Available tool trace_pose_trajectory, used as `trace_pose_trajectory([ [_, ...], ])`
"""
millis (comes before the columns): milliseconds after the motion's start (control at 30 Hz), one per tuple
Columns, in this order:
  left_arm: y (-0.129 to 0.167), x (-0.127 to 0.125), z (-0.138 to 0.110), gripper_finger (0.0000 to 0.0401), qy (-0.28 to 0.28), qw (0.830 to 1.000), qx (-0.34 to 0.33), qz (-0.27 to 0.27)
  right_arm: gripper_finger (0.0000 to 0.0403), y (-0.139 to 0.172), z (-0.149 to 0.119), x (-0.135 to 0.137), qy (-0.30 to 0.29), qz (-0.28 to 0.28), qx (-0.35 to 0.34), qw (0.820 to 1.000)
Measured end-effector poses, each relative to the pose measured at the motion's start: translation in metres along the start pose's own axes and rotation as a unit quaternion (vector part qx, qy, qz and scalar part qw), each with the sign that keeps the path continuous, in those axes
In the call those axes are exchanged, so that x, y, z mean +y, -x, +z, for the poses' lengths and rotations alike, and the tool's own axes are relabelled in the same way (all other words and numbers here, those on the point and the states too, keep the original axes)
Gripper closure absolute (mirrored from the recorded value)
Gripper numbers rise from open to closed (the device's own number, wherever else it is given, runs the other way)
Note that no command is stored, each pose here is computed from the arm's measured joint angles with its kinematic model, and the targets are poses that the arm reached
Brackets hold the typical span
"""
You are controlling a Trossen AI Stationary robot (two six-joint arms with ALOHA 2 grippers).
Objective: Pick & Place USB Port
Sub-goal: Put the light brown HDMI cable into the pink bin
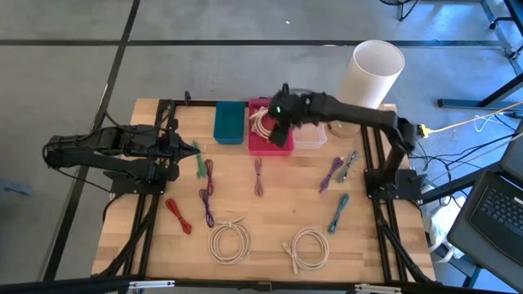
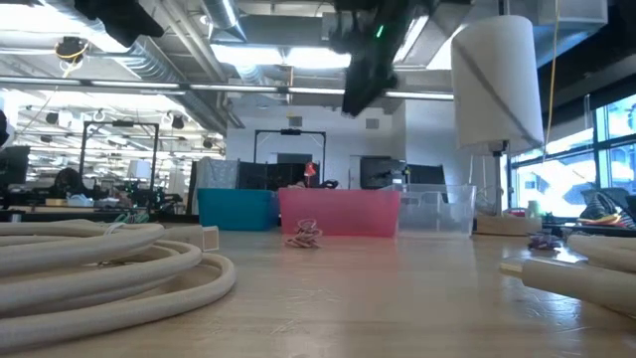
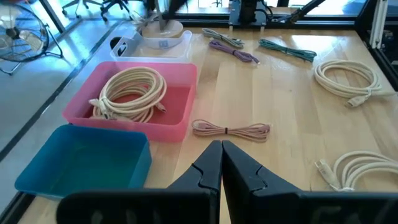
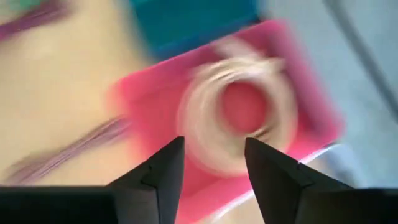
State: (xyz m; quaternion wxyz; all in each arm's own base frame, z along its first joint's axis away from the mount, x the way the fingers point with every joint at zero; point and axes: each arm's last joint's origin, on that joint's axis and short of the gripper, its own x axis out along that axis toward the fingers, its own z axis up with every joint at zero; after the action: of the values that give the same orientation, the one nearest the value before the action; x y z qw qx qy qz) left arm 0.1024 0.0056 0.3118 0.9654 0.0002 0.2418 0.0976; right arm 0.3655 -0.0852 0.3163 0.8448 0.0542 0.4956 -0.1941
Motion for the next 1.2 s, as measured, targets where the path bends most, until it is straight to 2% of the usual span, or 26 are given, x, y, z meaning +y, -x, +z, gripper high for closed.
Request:
trace_pose_trajectory([
  [67,0.000,0.000,0.000,0.0397,0.005,1.000,0.000,0.000,0.0240,0.018,-0.012,0.029,0.010,0.038,0.020,0.999],
  [233,0.000,0.000,0.000,0.0397,0.011,1.000,0.000,0.000,0.0247,0.054,-0.047,0.109,0.043,0.083,0.053,0.994],
  [333,0.000,0.000,0.000,0.0397,0.020,1.000,0.000,0.000,0.0247,0.070,-0.069,0.152,0.039,0.108,0.052,0.992],
  [500,0.000,-0.001,0.000,0.0397,0.022,1.000,0.001,-0.014,0.0247,0.089,-0.107,0.206,-0.001,0.093,0.038,0.995],
  [633,0.000,-0.001,0.000,0.0397,0.023,0.999,0.002,-0.023,0.0247,0.090,-0.137,0.242,-0.023,0.074,0.033,0.996],
  [867,0.000,-0.001,0.000,0.0397,0.020,1.000,0.002,-0.024,0.0247,0.053,-0.174,0.283,-0.023,0.033,0.092,0.995],
  [1033,0.000,-0.001,0.000,0.0397,0.021,0.999,0.002,-0.024,0.0247,0.025,-0.189,0.292,-0.004,0.003,0.172,0.985],
  [1200,0.000,-0.001,0.000,0.0397,0.022,0.999,0.002,-0.025,0.0247,0.011,-0.200,0.294,0.012,-0.031,0.211,0.977],
])
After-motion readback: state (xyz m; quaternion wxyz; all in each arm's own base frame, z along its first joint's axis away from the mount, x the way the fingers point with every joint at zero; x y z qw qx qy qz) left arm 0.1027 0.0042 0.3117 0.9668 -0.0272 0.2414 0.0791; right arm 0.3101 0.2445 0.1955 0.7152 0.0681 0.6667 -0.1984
